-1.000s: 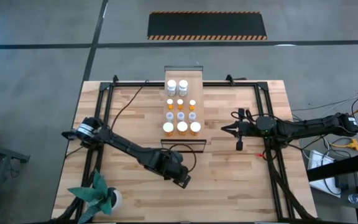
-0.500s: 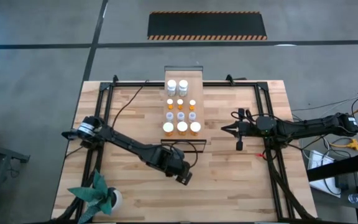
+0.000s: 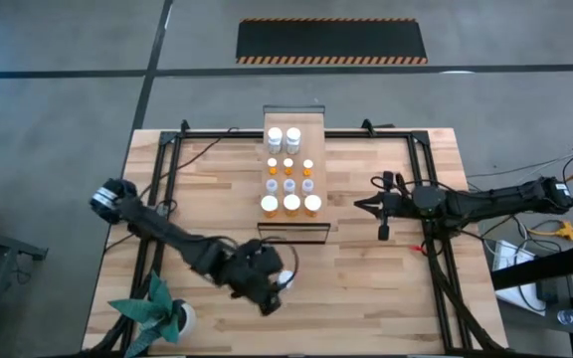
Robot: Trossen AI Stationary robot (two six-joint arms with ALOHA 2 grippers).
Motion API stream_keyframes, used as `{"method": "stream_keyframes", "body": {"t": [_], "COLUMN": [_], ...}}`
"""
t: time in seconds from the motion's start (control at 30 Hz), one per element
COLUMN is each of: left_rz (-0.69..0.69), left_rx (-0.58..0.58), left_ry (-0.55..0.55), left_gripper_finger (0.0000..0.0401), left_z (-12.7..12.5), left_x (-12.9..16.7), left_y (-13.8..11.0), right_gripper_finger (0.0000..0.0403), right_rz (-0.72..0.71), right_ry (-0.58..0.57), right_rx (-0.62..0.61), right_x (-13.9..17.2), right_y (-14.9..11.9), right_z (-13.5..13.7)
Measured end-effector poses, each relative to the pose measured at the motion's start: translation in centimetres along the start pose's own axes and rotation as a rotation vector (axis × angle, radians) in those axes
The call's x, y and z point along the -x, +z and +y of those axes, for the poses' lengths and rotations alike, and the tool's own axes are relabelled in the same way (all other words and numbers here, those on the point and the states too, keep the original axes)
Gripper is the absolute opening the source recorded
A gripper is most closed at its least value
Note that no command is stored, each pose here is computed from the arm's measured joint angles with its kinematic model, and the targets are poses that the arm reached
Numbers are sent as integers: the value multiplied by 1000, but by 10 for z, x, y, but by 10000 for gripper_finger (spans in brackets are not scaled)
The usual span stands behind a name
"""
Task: Pick and place medicine bottles onto shelf by color
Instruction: Put the white pill bottle aligned with the other white pill bottles on the shelf
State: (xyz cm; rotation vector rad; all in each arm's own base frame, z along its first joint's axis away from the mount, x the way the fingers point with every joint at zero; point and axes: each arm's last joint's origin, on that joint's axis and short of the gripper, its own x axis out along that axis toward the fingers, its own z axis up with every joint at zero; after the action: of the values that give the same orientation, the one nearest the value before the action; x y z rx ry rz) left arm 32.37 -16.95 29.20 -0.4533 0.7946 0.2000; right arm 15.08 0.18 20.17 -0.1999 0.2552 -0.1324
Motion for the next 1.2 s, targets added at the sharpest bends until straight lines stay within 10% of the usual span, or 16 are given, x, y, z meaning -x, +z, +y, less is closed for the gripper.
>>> {"method": "stream_keyframes", "body": {"t": [0.47, 0.9, 1.2], "left_rz": [-510, -765, -769], "left_rx": [-183, -296, -331], "left_ry": [-529, -507, -467], "left_gripper_finger": [5, 8, 8], "left_z": [60, 123, 127], "left_x": [21, 20, 17], "left_y": [-85, -127, -131], "right_gripper_finger": [9, 16, 128], "right_rz": [40, 74, 165], "right_ry": [-14, -58, -127], "right_rx": [-28, -131, -392], "right_x": [17, 15, -43], "right_y": [41, 40, 26], "right_z": [57, 177, 240]}}
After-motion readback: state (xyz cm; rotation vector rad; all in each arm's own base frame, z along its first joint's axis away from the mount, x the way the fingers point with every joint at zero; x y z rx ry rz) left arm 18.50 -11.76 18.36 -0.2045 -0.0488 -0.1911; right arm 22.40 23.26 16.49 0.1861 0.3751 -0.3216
